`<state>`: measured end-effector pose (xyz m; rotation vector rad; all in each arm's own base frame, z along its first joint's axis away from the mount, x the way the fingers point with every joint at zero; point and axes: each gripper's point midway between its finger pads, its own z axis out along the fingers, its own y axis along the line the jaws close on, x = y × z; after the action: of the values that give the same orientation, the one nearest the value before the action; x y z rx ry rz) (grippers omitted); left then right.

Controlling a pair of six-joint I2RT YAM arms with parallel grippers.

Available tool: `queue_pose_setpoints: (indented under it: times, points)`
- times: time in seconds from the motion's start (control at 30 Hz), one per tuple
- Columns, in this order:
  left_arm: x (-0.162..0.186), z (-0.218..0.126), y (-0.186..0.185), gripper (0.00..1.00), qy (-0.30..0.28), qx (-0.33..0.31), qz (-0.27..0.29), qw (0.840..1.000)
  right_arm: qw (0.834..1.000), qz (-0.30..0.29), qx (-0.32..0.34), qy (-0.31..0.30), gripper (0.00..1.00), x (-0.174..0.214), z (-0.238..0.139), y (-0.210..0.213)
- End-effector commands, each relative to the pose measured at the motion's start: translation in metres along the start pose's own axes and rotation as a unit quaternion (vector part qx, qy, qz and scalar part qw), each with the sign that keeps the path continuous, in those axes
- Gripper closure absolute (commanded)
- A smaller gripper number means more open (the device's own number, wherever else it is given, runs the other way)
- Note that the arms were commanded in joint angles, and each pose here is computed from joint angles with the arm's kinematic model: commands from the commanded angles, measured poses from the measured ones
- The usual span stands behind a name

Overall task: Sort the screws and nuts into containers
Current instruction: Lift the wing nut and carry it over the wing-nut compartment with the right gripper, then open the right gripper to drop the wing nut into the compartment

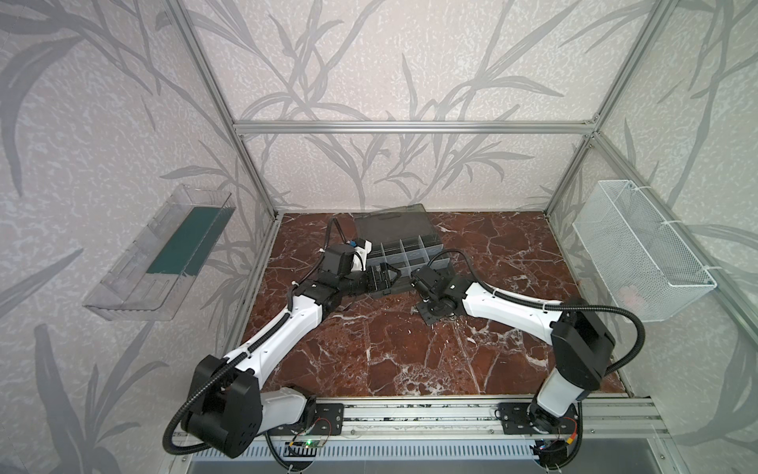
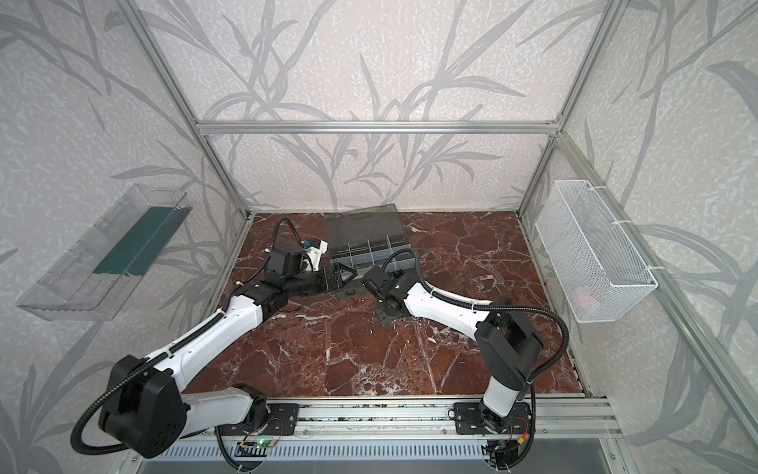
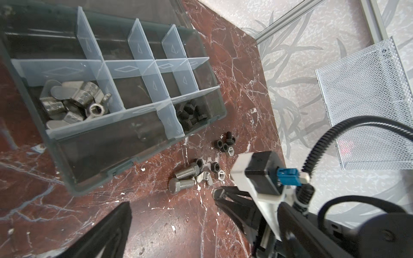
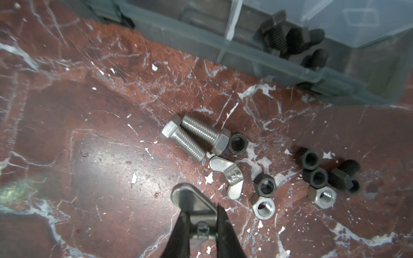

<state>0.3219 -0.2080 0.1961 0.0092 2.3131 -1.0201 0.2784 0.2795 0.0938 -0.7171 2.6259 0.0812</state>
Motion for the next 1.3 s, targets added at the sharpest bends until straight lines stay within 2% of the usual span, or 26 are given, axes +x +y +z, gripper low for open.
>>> queue_pose_setpoints:
  times: [0.0,0.1,0.23,0.33,0.57,0.77,1.07,1.27]
  points:
    - [-0.016,-0.011,-0.006,0.01,-0.029,-0.018,0.041,0.999,0.999,0.004,-0.007,-0.054,0.92,-0.035,-0.028,0.001]
    - [-0.026,-0.017,-0.004,0.01,-0.043,-0.041,0.050,0.997,0.995,0.003,-0.021,-0.093,0.93,-0.065,-0.038,0.009]
    - [-0.040,-0.026,0.000,0.01,-0.064,-0.078,0.075,0.992,0.992,0.006,-0.047,-0.114,0.92,-0.107,-0.040,0.023]
    - [-0.051,-0.033,0.008,0.01,-0.076,-0.114,0.074,0.988,0.990,0.006,-0.064,-0.125,0.92,-0.136,-0.033,0.035]
    - [-0.069,-0.067,0.039,0.01,-0.109,-0.221,0.064,0.967,0.986,0.032,-0.098,-0.129,0.92,-0.184,0.003,0.042]
    - [-0.062,-0.069,0.050,0.00,-0.103,-0.241,0.054,0.964,0.985,0.057,-0.119,-0.113,0.92,-0.199,0.037,0.035]
    - [-0.058,-0.074,0.073,0.01,-0.110,-0.283,0.021,0.953,0.981,0.071,-0.151,-0.103,0.92,-0.211,0.064,0.044]
    - [-0.062,-0.091,0.089,0.00,-0.132,-0.338,0.008,0.932,0.981,0.075,-0.152,-0.094,0.92,-0.217,0.081,0.048]
